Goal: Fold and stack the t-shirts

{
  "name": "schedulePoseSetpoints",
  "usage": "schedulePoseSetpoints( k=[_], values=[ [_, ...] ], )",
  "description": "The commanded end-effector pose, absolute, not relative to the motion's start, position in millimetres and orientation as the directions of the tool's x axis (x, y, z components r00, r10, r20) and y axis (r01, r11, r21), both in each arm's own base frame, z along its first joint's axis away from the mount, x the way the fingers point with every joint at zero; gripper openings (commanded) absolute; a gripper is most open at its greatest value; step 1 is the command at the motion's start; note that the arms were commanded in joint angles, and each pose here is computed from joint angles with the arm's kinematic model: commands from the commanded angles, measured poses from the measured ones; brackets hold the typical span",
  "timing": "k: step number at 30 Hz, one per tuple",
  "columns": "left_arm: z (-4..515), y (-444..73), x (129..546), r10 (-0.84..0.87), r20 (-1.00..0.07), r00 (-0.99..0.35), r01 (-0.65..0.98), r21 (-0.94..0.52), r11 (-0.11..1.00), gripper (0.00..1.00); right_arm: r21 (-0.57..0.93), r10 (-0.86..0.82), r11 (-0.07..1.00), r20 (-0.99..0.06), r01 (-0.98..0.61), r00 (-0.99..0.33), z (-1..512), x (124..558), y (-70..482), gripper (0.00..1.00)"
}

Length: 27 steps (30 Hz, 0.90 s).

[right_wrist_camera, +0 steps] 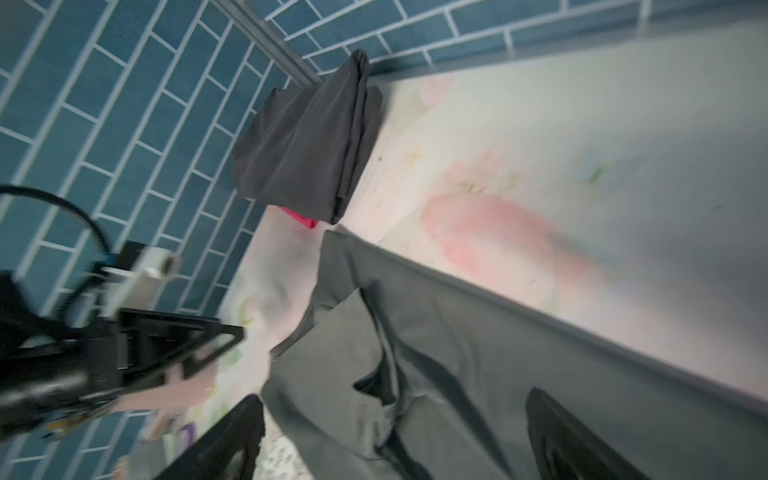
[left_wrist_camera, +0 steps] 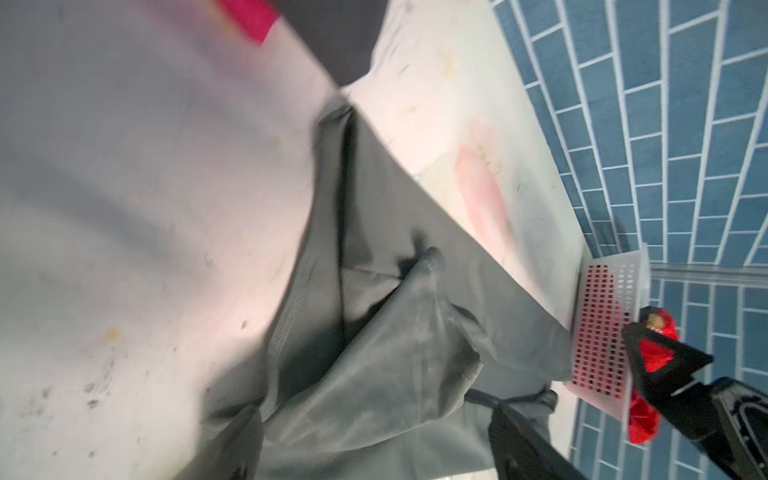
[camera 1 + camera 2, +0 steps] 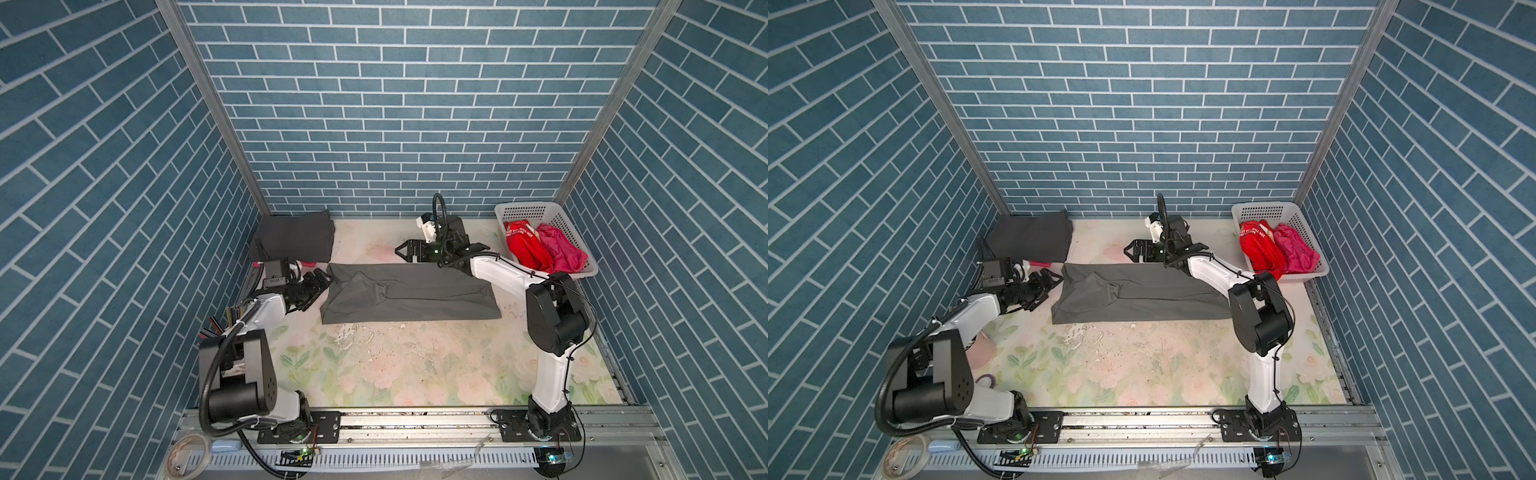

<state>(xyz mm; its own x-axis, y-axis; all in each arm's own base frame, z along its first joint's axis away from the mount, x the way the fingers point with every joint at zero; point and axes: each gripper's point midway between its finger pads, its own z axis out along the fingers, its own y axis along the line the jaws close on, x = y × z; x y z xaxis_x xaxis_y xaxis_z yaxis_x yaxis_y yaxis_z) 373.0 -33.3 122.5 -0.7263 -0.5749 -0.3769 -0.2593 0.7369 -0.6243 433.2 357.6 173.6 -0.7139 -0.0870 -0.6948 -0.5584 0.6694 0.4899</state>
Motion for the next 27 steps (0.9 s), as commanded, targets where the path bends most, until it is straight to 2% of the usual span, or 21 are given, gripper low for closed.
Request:
schedulePoseSetpoints(
  k=[1,4,6,8,9,11,14,18,25,27],
  values=[
    [133,-28,363,-0.429,-0.547,-0.719,-0.278,-0.339,0.899,0.88,0.127,-0.414,0.746,-0.681,-0.654,-0.604,125,439,317,0.98],
    [137,-42,358,-0.425,-0.584,-0.692,-0.28,-0.325,0.903,0.88,-0.016,-0.533,0.731,-0.638,-0.682,-0.556,103,451,306,0.98],
    [120,-45,349,-0.529,-0.486,-0.696,-0.339,-0.427,0.838,0.87,-0.075,-0.594,0.699,-0.615,-0.711,-0.519,90,461,308,0.97],
    [113,-67,346,-0.527,-0.388,-0.756,-0.242,-0.583,0.776,0.87,-0.097,-0.647,0.657,-0.581,-0.747,-0.494,76,466,312,0.91],
    [110,-72,343,-0.529,-0.366,-0.766,-0.235,-0.607,0.759,0.87,-0.095,-0.671,0.631,-0.564,-0.77,-0.481,69,466,316,0.9],
    [116,-76,339,-0.508,-0.404,-0.761,-0.214,-0.583,0.783,0.87,-0.097,-0.714,0.59,-0.526,-0.802,-0.461,55,467,318,0.81],
    [124,-85,332,-0.463,-0.462,-0.756,-0.176,-0.538,0.825,0.88,-0.095,-0.749,0.55,-0.497,-0.83,-0.439,41,470,323,0.78],
    [111,-104,315,-0.436,-0.419,-0.797,-0.154,-0.556,0.817,0.88,-0.084,-0.777,0.494,-0.488,-0.865,-0.397,25,467,335,0.75],
    [89,-106,293,-0.428,-0.386,-0.817,-0.186,-0.526,0.83,0.87,-0.067,-0.812,0.468,-0.427,-0.881,-0.398,-5,463,336,0.58],
    [86,-106,291,-0.424,-0.38,-0.822,-0.189,-0.521,0.833,0.87,-0.062,-0.818,0.464,-0.414,-0.884,-0.4,-10,462,334,0.5]
  ],
)
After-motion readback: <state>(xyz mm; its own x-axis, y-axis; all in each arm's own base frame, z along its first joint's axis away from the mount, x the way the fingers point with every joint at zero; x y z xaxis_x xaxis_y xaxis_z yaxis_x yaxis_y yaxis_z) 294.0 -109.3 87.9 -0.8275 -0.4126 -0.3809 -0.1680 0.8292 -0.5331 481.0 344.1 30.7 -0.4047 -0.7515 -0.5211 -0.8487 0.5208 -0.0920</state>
